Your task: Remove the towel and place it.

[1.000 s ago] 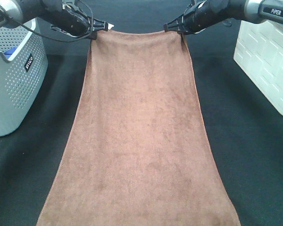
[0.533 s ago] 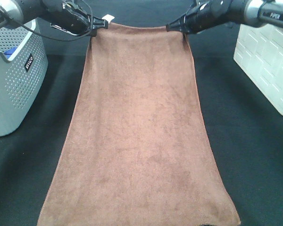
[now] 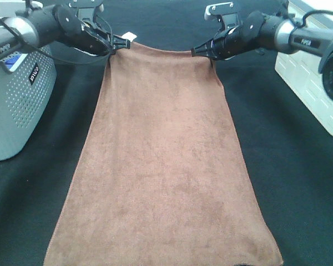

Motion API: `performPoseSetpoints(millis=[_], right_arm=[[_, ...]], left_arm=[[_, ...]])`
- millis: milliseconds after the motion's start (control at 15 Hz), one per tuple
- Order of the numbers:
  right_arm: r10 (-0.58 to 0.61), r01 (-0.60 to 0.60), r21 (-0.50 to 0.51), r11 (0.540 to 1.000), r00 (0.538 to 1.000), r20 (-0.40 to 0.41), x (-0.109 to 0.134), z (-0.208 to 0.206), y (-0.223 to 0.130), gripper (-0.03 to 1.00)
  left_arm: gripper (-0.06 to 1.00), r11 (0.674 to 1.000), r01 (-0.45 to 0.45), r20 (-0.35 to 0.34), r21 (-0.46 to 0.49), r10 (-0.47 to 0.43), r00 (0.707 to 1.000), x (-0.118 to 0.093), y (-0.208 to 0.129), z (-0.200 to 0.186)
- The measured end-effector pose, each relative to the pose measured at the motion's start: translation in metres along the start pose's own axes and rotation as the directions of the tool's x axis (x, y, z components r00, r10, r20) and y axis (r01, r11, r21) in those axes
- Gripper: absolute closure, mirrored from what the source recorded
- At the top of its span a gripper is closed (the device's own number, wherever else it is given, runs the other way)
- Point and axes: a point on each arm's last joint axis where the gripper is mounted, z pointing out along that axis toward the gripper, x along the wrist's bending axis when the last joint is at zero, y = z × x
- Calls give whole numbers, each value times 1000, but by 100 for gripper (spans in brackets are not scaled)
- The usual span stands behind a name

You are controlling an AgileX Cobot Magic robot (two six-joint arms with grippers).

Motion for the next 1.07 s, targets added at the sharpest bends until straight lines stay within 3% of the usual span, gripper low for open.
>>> performPoseSetpoints(millis=[267,467,533,600,733,867,1067], right_arm=[[5,-5,-12,1000,1000,-8,0,6,2,96],[12,-12,-4,1000,1000,-6,-2,9,-3,96],[31,-31,7,1000,1000,-6,-5,11,-9,91],[37,-37,10,999,999,-3,-8,12,-11,83],[49,-49,8,999,999,11,-18,12,-12,54],[57,-57,14,998,998,20,-25,11,-13,28],[65,-65,47,997,998,3,-24,11,-17,20]], left_arm=[[90,1000,1,-9,-25,-1,1000,1,-10,10],[76,1000,3,-11,-22,-3,1000,2,-14,13],[64,1000,3,-11,-23,-3,1000,2,-15,14],[53,1000,3,-12,-28,-3,1000,2,-14,14],[33,998,1,-19,-64,-3,1000,3,-11,14],[23,997,1,-21,-77,-3,1000,3,-10,13],[21,997,1,-21,-77,-3,1000,3,-10,13]])
